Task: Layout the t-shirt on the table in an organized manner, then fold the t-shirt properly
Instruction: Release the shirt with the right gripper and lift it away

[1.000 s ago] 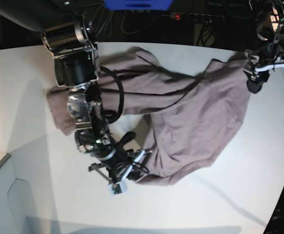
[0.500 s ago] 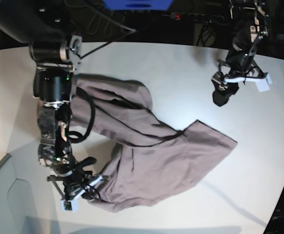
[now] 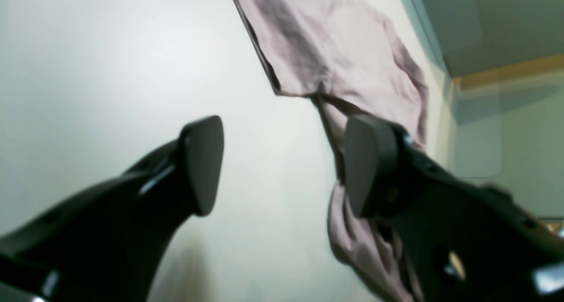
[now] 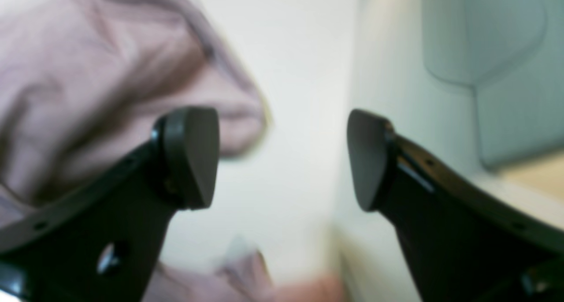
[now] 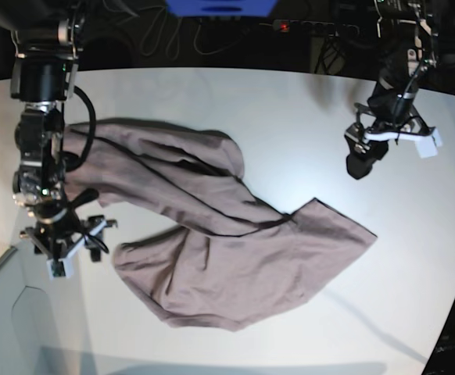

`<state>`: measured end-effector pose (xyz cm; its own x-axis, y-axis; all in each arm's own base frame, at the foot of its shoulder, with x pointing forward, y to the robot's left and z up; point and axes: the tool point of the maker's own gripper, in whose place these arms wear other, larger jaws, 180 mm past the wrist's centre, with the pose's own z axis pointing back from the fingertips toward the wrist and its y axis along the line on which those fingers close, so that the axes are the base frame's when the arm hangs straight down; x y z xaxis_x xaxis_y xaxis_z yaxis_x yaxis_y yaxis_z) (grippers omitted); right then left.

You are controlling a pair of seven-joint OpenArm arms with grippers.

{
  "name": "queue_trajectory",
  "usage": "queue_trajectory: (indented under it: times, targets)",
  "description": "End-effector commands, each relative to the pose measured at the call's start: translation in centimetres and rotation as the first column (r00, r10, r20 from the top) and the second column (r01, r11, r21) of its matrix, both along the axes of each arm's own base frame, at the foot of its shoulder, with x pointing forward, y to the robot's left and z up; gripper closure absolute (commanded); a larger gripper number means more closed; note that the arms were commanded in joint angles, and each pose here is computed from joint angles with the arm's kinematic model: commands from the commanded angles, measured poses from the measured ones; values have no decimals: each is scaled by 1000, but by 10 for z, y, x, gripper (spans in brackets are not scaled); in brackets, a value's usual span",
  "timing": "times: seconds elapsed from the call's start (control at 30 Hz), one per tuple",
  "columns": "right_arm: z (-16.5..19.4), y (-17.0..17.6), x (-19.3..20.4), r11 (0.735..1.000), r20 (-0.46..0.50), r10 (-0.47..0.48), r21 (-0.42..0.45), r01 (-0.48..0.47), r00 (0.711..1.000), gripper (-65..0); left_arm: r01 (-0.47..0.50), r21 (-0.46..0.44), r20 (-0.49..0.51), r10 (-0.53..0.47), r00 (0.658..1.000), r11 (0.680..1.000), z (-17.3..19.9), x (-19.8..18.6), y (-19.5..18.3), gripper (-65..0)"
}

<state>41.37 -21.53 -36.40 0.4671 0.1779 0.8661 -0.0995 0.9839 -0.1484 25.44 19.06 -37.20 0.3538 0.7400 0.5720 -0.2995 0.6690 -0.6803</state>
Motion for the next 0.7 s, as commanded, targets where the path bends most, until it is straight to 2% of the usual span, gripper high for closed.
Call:
queue_trajectory:
  times: [0.0,0.2,0.33,0.4,0.67]
  targets:
    - [13,-5,-1,1000,45,10,-14,-9,999,-456,-1,10,33,0,999,1000,9,4,5,-418]
    - [-19,-26,-54,995,-57,33,-90,-38,998,-456,13,42,28,-14,1000,999,10,3,13,-418]
    - [-35,-10,-75,981,-133,166,-75,-177,977,-455,13,42,26,-14,1000,999,10,3,13,-418]
    - [-42,-5,-81,975,-158,199,-62,-211,967,-455,15,41,26,-16,1000,999,10,3,12,-418]
    - [-63,-11,-82,981,-214,182,-31,-193,960,-455,18,40,22,-19,1000,999,9,2,12,-418]
